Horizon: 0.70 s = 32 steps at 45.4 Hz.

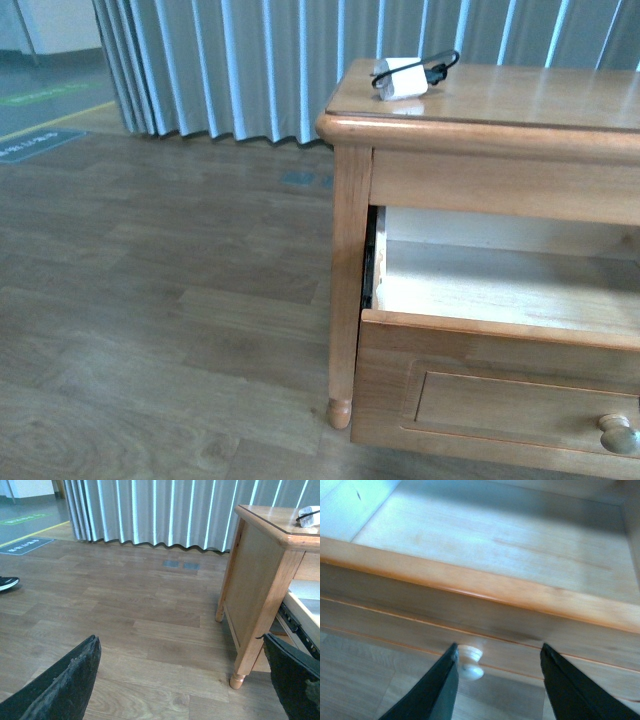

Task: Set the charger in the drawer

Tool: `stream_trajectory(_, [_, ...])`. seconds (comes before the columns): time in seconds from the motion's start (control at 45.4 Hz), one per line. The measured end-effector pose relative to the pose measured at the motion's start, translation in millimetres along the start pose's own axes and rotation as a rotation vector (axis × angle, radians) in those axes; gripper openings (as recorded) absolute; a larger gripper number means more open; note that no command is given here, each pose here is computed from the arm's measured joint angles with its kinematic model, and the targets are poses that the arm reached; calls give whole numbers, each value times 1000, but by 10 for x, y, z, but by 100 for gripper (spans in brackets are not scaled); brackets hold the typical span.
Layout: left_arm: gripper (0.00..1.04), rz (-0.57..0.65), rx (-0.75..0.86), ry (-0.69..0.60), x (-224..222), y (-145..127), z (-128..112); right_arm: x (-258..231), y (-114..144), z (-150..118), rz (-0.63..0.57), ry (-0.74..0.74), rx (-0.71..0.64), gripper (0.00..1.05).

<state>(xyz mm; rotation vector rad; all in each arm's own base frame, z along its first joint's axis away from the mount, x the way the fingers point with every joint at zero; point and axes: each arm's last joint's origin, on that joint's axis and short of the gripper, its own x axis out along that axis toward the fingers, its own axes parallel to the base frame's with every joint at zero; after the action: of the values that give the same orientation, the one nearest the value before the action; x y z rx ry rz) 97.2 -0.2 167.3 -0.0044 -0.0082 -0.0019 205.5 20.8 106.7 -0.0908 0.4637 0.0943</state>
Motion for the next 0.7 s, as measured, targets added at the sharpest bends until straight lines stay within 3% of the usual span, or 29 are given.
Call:
stream_trajectory(0.176, [99,0,0,0,0,0,0,-507,-183,154,7,-25,58,89])
stream_trajectory(0.242, [99,0,0,0,0,0,0,-687,-243,196,-6,-54,77,98])
stream_trajectory(0.396, [99,0,0,0,0,0,0,-1129,-386,242,-60,-182,125,96])
stream_trajectory(0.705, [99,0,0,0,0,0,0,-1358,-696,129,-217,-337,275,96])
